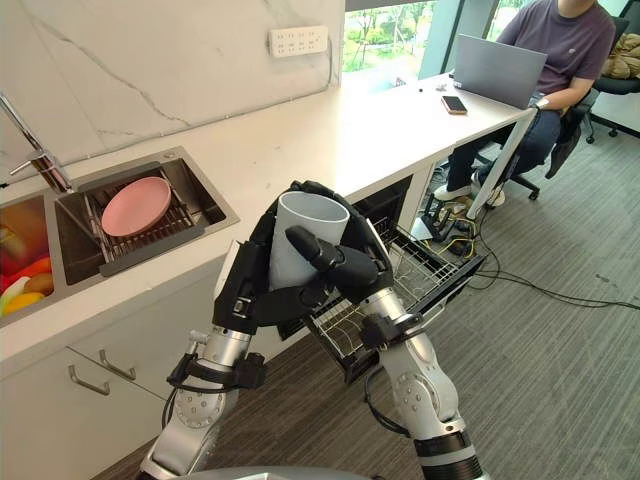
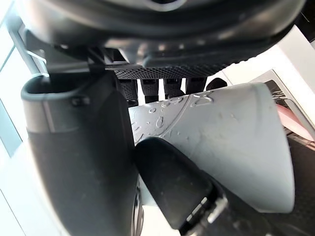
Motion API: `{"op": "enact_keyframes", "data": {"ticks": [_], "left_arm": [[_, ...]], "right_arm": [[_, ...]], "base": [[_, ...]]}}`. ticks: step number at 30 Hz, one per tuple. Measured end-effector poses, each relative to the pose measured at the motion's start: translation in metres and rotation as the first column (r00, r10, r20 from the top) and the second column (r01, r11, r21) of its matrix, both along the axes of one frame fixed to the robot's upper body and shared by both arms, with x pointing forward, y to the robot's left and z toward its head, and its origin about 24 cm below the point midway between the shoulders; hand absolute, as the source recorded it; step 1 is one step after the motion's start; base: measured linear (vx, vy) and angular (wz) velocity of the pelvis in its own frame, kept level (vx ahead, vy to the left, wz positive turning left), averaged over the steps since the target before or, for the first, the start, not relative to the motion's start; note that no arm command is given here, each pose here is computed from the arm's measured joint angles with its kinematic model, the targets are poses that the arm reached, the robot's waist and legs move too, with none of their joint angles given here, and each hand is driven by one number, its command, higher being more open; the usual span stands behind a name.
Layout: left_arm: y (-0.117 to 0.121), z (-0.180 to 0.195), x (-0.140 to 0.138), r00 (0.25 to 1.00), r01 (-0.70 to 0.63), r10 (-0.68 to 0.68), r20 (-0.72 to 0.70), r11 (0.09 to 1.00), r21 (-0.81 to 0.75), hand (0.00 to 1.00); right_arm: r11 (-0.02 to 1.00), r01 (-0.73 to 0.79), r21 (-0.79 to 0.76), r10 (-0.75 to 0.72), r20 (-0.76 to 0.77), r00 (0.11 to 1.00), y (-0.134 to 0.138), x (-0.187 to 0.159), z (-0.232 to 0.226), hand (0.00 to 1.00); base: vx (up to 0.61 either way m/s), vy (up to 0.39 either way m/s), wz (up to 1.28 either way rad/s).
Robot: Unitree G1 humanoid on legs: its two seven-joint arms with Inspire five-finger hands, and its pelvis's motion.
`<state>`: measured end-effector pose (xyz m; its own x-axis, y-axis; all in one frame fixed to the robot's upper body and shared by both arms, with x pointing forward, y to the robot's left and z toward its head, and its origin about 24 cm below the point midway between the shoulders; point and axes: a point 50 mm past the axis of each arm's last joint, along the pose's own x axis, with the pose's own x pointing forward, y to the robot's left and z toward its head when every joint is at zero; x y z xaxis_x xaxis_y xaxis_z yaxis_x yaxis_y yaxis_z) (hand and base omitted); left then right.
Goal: Walk over to the sink, pick up the cup, carry it to the dishwasher, place the cup inside the dishwasher, then close the dishwasher door
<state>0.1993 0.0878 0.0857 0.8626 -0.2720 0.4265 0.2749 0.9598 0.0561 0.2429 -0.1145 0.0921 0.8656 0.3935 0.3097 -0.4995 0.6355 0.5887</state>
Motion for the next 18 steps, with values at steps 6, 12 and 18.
{"op": "enact_keyframes", "data": {"ticks": [6, 12, 18], "left_arm": [[0.0, -0.004, -0.001, 0.999, -0.025, 0.026, -0.021, 1.0, 0.016, 1.0], [0.002, -0.008, -0.002, 0.998, -0.04, 0.042, -0.045, 0.999, 0.028, 1.0], [0.0, -0.009, -0.002, 0.997, -0.045, 0.046, -0.055, 0.999, 0.019, 1.0]], "right_arm": [[0.996, 0.008, 0.094, -0.001, -0.069, 0.998, 0.004, -0.002, -0.01, 0.0], [0.989, 0.027, 0.144, -0.009, -0.124, 0.992, 0.01, -0.005, -0.017, 0.0], [0.982, 0.052, 0.181, -0.025, -0.149, 0.988, 0.011, -0.005, -0.018, 0.0]], "base": [[0.0, 0.0, 0.0], [0.0, 0.0, 0.0], [0.0, 0.0, 0.0]]}}
